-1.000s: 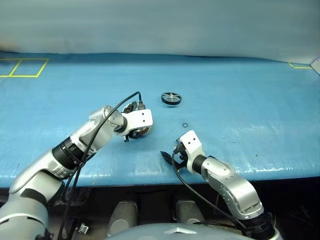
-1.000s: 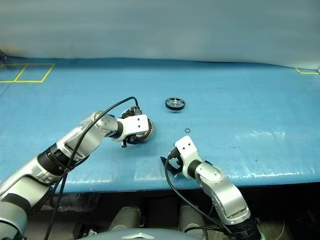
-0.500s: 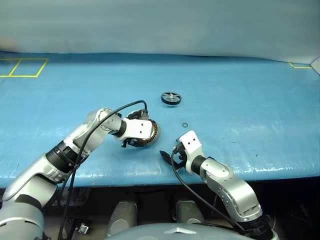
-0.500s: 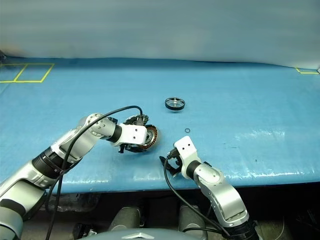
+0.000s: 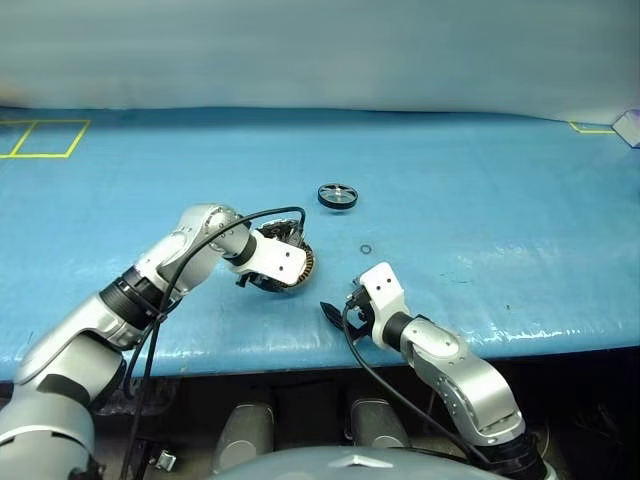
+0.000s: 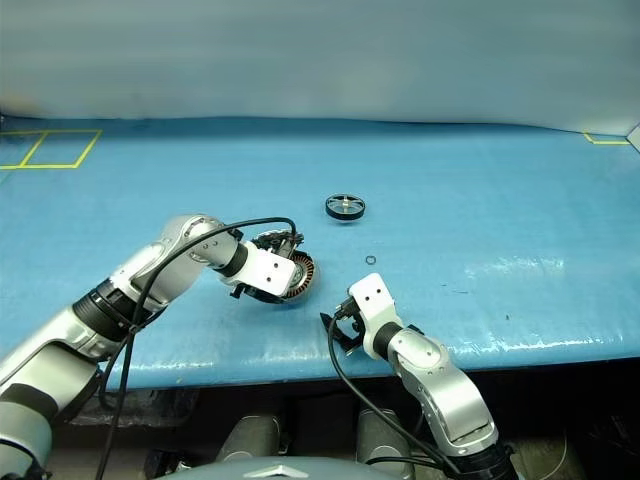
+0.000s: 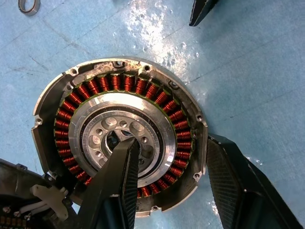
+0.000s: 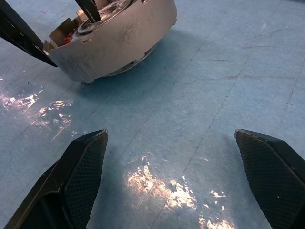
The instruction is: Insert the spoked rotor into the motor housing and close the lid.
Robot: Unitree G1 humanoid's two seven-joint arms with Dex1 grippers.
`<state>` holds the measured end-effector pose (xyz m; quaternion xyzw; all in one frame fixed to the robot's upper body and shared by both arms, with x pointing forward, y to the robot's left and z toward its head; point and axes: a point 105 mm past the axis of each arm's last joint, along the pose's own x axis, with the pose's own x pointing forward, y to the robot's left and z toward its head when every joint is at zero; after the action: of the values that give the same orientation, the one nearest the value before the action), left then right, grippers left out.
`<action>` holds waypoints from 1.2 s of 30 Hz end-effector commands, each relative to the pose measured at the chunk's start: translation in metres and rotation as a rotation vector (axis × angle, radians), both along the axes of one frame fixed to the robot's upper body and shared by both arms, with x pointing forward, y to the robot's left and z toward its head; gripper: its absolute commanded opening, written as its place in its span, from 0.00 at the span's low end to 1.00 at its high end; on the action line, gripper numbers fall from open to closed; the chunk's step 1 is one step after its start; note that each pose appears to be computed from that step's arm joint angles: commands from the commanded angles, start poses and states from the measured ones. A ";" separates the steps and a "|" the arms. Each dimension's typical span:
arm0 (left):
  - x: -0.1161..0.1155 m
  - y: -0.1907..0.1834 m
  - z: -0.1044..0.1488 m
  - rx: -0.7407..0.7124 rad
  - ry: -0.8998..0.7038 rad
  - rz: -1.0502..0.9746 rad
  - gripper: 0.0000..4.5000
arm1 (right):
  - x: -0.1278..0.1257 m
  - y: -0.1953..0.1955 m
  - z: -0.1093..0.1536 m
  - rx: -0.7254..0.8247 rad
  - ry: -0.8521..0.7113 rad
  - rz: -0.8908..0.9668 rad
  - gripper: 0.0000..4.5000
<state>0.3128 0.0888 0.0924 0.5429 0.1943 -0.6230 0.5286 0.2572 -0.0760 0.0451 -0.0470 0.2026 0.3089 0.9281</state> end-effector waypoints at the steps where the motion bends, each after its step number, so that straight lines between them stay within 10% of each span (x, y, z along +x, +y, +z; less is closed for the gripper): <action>1: -0.008 0.002 -0.002 0.046 0.044 -0.058 0.40 | 0.001 0.000 0.014 0.018 -0.057 -0.005 1.00; 10: -0.006 0.007 0.002 0.062 0.045 -0.032 0.40 | -0.001 -0.002 0.012 0.016 -0.049 -0.013 1.00; 18: -0.013 -0.001 0.008 0.021 0.042 -0.069 1.00 | 0.000 0.000 0.013 0.015 -0.049 -0.003 1.00; 33: -0.066 -0.022 0.047 -0.301 0.169 -0.086 1.00 | -0.006 -0.023 0.009 -0.024 -0.024 -0.049 1.00; 36: -0.072 -0.018 0.048 -0.423 0.202 0.016 0.87 | -0.007 -0.032 0.008 -0.034 -0.015 -0.075 1.00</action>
<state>0.2425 0.0713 0.1288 0.3759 0.1362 -0.7083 0.5818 0.2490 -0.1061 0.0390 -0.0592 0.2276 0.2720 0.9331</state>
